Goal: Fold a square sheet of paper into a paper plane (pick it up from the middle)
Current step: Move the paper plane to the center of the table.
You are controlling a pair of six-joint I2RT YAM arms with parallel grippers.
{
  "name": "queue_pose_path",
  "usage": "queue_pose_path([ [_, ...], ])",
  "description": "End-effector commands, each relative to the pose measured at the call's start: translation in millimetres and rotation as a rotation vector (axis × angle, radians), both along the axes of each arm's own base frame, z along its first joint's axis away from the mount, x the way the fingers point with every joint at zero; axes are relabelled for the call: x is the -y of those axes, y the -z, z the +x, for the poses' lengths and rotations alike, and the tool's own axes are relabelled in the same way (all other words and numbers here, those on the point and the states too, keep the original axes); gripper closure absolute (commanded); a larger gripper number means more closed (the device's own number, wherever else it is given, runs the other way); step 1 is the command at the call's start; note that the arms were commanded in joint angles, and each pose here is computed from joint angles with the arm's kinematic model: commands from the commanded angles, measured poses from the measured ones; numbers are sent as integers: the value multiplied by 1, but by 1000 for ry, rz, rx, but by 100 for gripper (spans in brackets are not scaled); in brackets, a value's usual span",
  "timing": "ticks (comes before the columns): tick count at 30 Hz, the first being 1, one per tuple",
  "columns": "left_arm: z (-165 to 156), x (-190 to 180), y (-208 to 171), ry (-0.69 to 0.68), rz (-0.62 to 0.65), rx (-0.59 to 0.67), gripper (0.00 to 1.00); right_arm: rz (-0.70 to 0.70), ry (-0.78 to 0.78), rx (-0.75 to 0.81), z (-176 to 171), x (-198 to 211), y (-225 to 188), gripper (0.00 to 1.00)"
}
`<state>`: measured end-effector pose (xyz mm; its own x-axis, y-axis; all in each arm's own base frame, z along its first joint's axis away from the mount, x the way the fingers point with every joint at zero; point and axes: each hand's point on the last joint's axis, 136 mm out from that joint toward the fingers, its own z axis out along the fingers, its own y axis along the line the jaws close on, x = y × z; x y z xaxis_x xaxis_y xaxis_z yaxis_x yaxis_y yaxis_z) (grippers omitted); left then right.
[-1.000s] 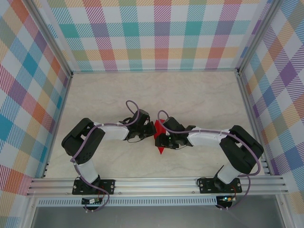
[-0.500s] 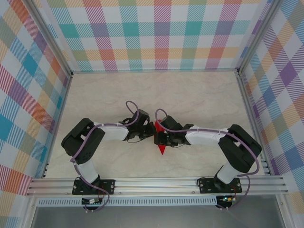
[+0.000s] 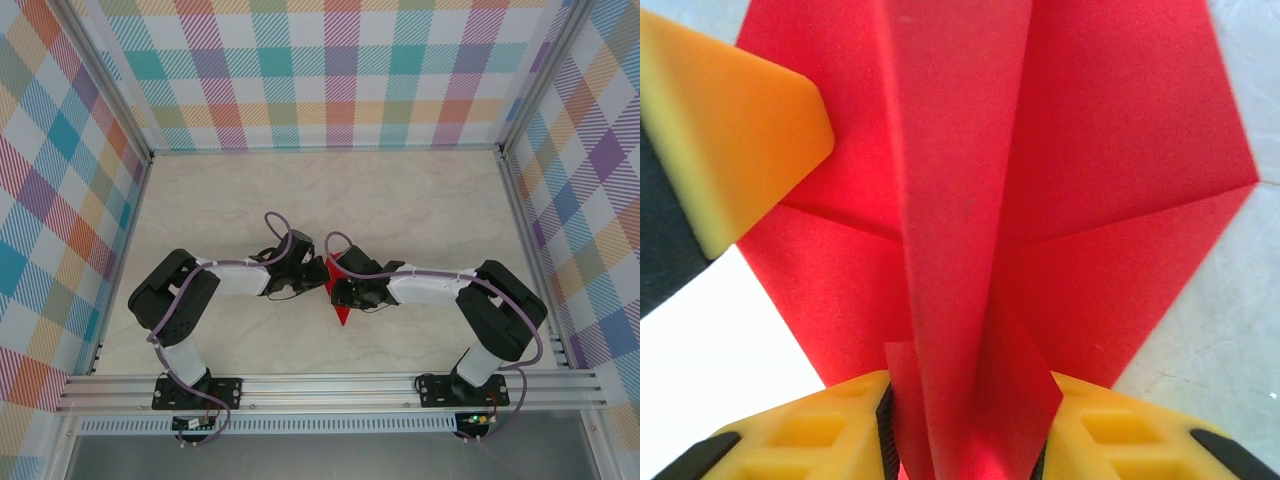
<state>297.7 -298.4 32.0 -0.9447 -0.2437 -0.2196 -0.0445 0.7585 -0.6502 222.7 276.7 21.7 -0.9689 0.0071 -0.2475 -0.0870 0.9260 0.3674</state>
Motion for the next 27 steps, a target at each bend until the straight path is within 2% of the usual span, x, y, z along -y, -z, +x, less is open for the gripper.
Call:
queue_pose_path([
  [1,2,-8,-3,-18,4,1,100,-16,16,29,6,-1,-13,67],
  [5,2,-8,-2,-18,7,-1,100,-27,24,28,7,-1,-15,72],
  [19,1,-8,-2,-10,12,-4,100,-87,72,17,15,2,-11,73],
  [27,4,-10,-4,-26,19,2,100,-104,55,-22,2,1,-6,74],
])
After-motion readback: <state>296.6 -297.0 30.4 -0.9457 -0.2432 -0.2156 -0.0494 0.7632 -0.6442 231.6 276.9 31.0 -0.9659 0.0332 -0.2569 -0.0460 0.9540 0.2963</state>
